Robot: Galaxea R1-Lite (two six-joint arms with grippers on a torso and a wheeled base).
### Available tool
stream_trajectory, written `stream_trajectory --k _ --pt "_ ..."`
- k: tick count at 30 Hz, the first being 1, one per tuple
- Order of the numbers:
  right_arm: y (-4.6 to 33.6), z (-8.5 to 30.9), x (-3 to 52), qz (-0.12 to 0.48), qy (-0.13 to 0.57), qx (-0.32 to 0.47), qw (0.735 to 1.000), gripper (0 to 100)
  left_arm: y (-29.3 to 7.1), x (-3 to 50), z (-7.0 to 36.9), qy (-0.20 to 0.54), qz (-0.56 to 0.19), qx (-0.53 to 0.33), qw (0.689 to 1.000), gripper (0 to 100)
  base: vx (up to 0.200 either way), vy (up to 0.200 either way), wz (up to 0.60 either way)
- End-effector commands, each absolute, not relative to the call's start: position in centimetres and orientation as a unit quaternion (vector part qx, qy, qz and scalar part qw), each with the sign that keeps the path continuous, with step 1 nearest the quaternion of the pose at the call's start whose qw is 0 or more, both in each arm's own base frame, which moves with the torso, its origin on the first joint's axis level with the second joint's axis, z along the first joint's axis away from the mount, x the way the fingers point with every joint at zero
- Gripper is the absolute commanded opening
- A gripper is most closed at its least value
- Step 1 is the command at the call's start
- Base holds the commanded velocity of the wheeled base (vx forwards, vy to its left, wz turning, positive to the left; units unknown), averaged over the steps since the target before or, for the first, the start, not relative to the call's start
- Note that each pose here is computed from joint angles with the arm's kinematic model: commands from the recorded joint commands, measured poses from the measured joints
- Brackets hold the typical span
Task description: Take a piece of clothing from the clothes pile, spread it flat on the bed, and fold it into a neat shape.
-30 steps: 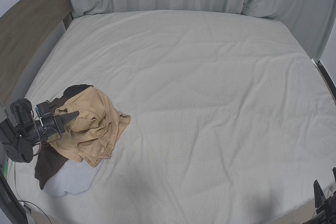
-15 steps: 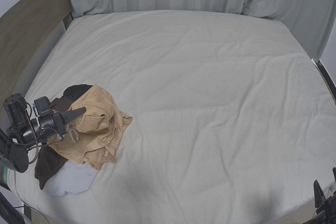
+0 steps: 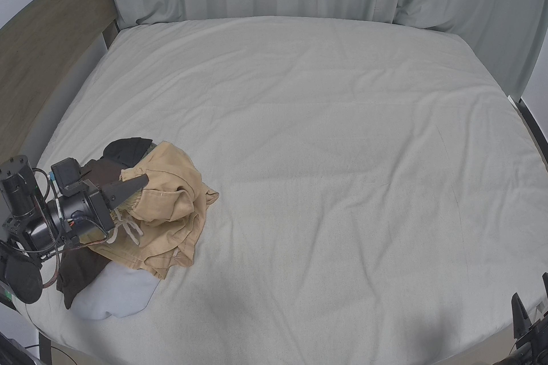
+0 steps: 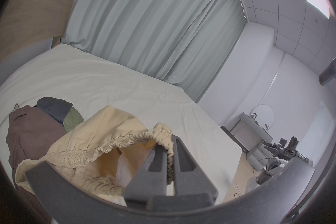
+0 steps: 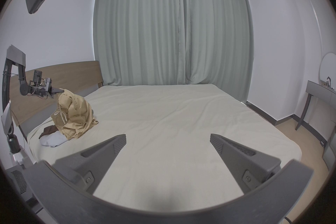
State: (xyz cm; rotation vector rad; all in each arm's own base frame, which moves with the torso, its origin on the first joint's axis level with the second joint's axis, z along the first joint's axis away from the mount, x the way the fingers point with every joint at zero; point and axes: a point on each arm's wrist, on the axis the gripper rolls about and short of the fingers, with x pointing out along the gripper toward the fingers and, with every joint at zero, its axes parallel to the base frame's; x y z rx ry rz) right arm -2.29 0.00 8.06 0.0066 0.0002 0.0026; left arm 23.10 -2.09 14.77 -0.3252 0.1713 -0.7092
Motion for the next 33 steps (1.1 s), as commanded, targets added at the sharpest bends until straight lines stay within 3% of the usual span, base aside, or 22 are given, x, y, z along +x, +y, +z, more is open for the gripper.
stream_trajectory --k 1,9,18,33 --pt "0.0 7.5 -2.2 0.002 0.003 0.003 1.0 100 -2.6 22.5 15.0 0.075 -0.347 -0.154 0.922 0 0.0 0.0 0.0" --pt "0.0 7.5 -2.2 0.002 0.004 0.004 1.0 100 -2.9 22.0 15.6 0.058 -0.333 -0.158 0.928 0 0.0 0.0 0.0" --pt "0.0 7.5 -2.2 0.001 0.003 0.004 1.0 100 -6.2 19.9 17.3 0.047 -0.275 -0.283 0.917 0 0.0 0.0 0.0" --pt "0.0 7.5 -2.2 0.001 0.003 0.004 1.0 100 -9.8 17.8 19.6 -0.015 -0.191 -0.405 0.894 0 0.0 0.0 0.0"
